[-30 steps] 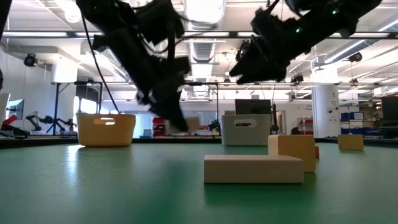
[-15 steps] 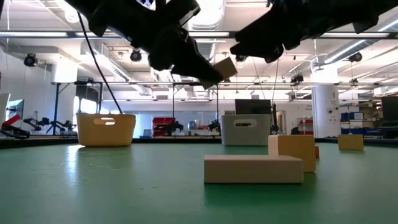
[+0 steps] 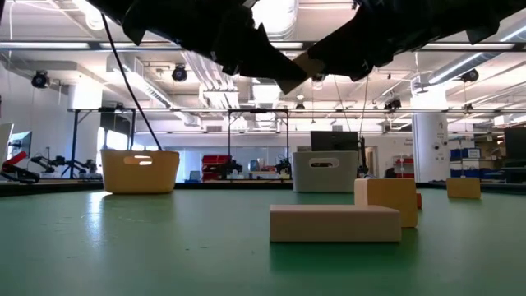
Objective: Sort & place blocks by color
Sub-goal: Put the brown block into the gray bin
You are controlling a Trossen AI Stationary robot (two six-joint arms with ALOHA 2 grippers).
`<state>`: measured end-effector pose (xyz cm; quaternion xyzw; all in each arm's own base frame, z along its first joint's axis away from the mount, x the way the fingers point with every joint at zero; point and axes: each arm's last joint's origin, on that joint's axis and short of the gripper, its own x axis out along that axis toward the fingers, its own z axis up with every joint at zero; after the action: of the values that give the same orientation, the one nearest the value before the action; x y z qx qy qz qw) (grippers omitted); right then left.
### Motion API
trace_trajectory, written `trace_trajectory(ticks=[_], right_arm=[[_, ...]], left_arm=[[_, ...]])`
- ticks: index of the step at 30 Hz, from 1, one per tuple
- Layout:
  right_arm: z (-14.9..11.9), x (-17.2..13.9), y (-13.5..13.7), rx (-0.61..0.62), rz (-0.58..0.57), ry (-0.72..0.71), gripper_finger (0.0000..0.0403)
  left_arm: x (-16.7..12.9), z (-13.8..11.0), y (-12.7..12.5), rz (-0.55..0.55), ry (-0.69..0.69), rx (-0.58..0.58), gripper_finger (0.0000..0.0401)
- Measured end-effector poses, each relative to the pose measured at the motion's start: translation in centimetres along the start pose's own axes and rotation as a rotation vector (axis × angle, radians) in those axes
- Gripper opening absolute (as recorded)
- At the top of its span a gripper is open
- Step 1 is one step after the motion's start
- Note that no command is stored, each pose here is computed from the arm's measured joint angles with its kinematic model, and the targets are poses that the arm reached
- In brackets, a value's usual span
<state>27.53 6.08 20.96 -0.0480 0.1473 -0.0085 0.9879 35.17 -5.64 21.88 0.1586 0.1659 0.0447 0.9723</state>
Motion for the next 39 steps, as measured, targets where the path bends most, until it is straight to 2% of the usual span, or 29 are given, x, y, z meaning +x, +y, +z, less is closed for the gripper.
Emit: trace_trajectory(ticks=[6,9,14,28,31,34,36,39], right_arm=[[0.0,0.0,-0.1,-0.005,-0.049,0.005,0.0236],[0.0,0.0,-0.2,-0.009,-0.051,0.005,0.02],[-0.1,0.0,-0.1,-0.039,-0.043,0.012,0.0116],[-0.1,0.0,-0.4,0.015,-0.077,0.008,0.0116],[-0.3,0.0,-1.1,0.055,-0.143,0.049,0.0116],[-0.3,0.0,-2.5,0.115,-0.267,0.127,0.0116],[0.0,0.1,-3.8,0.14,-0.399,0.183,0.0116],[0.5,0.0,-6.5,0.155,-0.61,0.257,0.0116]], left_arm=[[0.0,-0.1,0.0,-0.002,0.008,0.003,0.0118],[0.0,-0.2,0.0,-0.003,0.01,0.004,0.0118],[0.0,-0.1,0.0,-0.014,0.008,-0.004,0.0121],[0.0,-0.4,-0.1,0.004,0.038,0.003,0.0194],[-0.3,-0.9,0.3,0.102,0.123,0.043,0.0204],[-0.8,-1.5,0.7,0.245,0.227,0.083,0.0207],[-1.1,-1.8,1.0,0.29,0.28,0.107,0.0208],[-1.2,-1.9,1.2,0.299,0.288,0.094,0.0208]])
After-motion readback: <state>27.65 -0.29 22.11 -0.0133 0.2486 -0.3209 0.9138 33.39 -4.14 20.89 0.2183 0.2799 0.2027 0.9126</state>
